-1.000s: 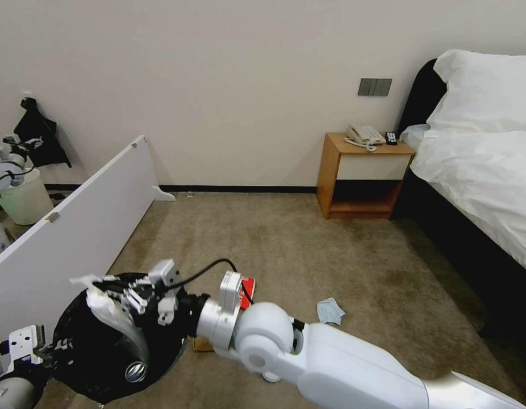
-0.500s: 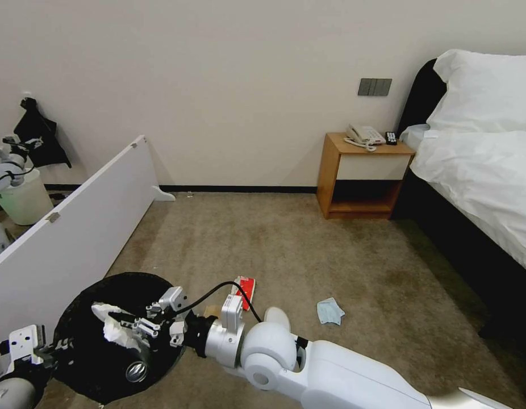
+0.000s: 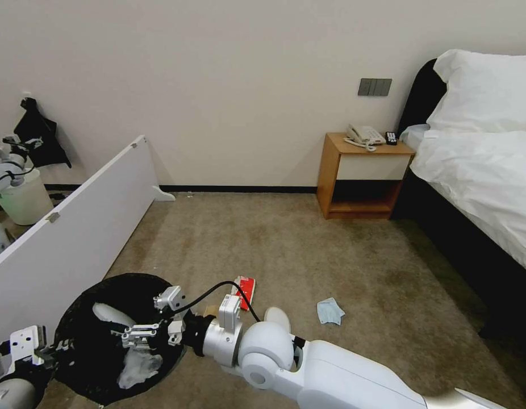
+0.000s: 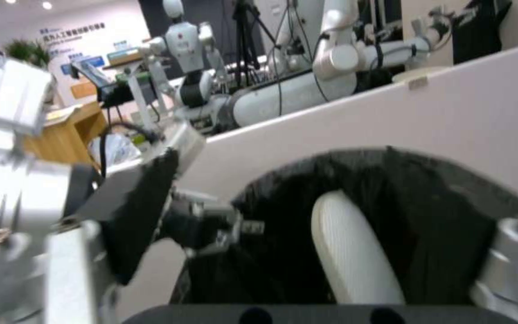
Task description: Pick up the trash bin, then pick up the garbage from the floor and place it into the trash bin.
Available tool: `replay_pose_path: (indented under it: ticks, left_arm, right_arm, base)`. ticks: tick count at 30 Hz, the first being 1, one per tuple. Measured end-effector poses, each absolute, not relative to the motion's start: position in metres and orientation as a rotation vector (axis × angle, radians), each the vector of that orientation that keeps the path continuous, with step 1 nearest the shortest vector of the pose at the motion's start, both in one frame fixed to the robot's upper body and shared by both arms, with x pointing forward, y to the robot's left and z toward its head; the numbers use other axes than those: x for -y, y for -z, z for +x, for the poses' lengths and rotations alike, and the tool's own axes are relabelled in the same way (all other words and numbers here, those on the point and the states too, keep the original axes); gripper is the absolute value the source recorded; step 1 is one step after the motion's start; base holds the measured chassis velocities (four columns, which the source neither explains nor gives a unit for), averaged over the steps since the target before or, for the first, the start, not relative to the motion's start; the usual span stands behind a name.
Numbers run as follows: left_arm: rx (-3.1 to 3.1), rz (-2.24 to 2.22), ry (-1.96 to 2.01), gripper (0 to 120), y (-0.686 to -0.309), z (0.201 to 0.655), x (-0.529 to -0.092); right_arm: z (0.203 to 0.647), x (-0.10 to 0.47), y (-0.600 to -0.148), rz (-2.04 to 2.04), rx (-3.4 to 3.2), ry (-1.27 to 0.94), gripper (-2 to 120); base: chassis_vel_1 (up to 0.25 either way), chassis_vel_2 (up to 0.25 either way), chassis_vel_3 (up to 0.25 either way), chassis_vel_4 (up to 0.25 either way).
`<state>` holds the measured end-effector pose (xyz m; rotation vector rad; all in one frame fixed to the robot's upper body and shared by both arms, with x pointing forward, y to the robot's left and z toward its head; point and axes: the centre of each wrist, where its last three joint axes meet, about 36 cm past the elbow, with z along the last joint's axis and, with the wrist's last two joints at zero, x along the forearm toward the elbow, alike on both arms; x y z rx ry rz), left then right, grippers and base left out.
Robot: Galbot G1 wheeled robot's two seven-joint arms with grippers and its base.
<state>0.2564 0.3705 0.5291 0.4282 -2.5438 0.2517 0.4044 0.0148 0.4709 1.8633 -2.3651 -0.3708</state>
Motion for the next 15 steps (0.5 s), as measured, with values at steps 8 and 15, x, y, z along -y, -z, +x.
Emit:
replay_pose_path:
  ticks: [8,15]
  left_arm:
    - [2.559,0.417,-0.228,3,-0.533,0.259,-0.369]
    - [2.557,0.424,-0.196,3,-0.529,0.261,-0.371]
  right_arm:
    - [0.409,-0.005,-0.486,1.873,2.411,0.412,100]
    - [0.437,0.017,-0.512,1.789,2.564,0.507,100]
  base:
    - [0.0,0.0,0.0,0.0]
    - [0.0,0.0,0.0,0.0]
